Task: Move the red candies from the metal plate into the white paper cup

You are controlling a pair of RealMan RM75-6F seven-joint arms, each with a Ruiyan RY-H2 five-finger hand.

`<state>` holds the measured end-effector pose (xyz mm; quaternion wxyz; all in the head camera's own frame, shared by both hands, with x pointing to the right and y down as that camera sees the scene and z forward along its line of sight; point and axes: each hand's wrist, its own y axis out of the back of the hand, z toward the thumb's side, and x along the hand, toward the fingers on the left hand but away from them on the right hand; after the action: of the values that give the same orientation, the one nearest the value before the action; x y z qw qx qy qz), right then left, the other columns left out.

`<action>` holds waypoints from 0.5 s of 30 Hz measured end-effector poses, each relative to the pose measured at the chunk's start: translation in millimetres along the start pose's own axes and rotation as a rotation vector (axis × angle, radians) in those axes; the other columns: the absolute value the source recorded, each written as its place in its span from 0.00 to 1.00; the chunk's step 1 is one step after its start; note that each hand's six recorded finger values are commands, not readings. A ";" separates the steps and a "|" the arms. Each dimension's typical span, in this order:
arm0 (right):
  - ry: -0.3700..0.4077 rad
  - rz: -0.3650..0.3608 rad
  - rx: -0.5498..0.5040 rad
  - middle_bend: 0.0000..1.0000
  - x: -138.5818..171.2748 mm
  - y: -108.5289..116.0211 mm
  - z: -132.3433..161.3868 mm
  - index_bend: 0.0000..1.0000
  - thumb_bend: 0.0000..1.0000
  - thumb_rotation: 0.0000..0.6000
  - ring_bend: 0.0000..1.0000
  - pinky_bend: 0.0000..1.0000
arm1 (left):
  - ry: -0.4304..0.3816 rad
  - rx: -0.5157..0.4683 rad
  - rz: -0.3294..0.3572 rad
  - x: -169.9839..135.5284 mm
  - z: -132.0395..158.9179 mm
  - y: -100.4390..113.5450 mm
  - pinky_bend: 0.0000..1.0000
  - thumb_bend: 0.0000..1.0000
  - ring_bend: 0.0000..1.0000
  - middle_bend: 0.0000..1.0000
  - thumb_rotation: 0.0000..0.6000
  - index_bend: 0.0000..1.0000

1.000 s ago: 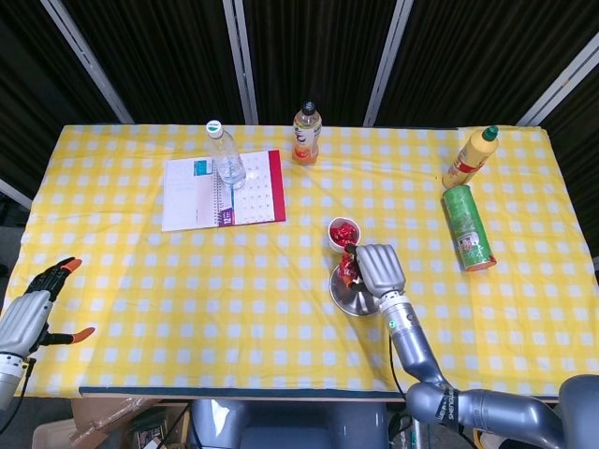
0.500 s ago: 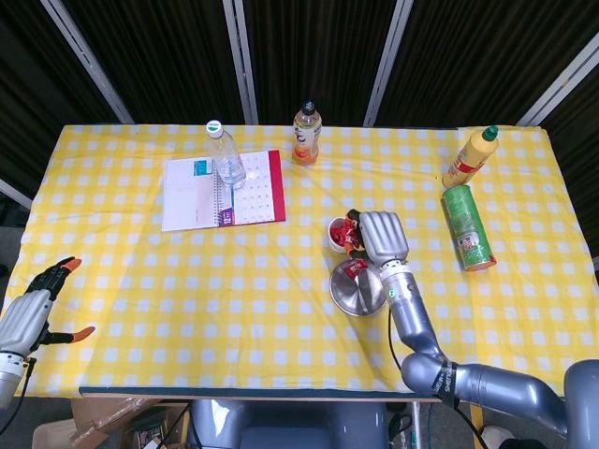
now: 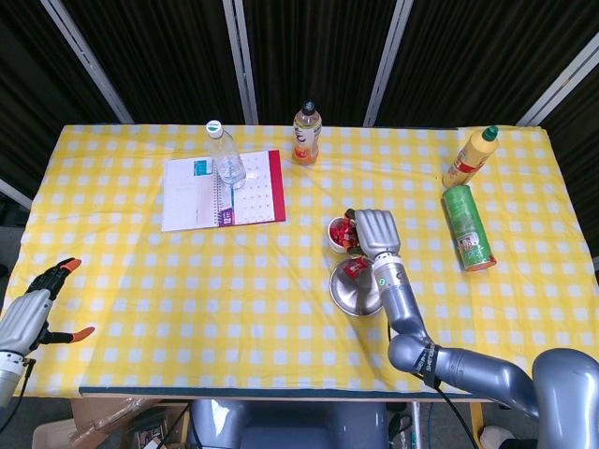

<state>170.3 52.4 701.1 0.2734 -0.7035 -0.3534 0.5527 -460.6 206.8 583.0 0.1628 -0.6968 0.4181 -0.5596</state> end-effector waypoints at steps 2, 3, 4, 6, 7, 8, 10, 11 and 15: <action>0.001 0.001 0.003 0.75 0.0 -0.6 0.1 0.41 0.42 1.00 0.90 1.00 | -0.002 -0.001 -0.001 0.0 0.5 0.0 0.00 0.04 0.00 0.00 1.00 0.00; 0.001 0.002 0.002 0.75 0.3 -0.8 0.0 0.40 0.42 1.00 0.90 1.00 | -0.002 -0.001 -0.001 -0.1 0.4 0.1 0.00 0.04 0.00 0.00 1.00 0.00; 0.001 0.003 0.002 0.75 0.6 -0.9 -0.1 0.38 0.41 1.00 0.90 1.00 | -0.001 -0.002 -0.001 -0.1 0.3 0.1 0.00 0.04 0.00 0.00 1.00 0.00; 0.003 0.006 0.000 0.75 1.6 -0.9 -0.2 0.34 0.40 1.00 0.90 1.00 | -0.001 -0.002 -0.001 -0.4 -0.1 0.2 0.00 0.04 0.00 0.00 1.00 0.00; 0.004 0.007 0.000 0.75 2.1 -0.7 -0.2 0.33 0.39 1.00 0.90 1.00 | -0.001 -0.002 -0.001 -0.4 -0.2 0.2 0.00 0.04 0.00 0.00 1.00 0.00; 0.006 0.007 -0.002 0.75 2.9 -0.2 0.2 0.32 0.39 1.00 0.90 1.00 | -0.001 -0.002 -0.001 -0.5 -0.3 0.2 0.00 0.04 0.00 0.00 1.00 0.00; 0.010 0.005 -0.007 0.75 4.4 1.1 1.2 0.31 0.39 1.00 0.90 1.00 | -0.002 -0.002 -0.001 -0.6 -0.4 0.2 0.00 0.04 0.00 0.00 1.00 0.00; 0.013 0.003 -0.010 0.75 5.5 2.2 2.2 0.30 0.39 1.00 0.90 1.00 | -0.002 -0.003 -0.001 -0.6 -0.3 0.2 0.00 0.04 0.00 0.00 1.00 0.00; 0.029 -0.007 -0.018 0.75 10.5 6.7 6.5 0.29 0.39 1.00 0.90 1.00 | -0.004 -0.003 0.001 -0.6 0.4 0.3 0.00 0.04 0.00 0.00 1.00 0.00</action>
<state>166.8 56.7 688.2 0.2742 -0.7125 -0.3568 0.5383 -460.4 207.0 582.3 0.1627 -0.6979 0.4187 -0.5577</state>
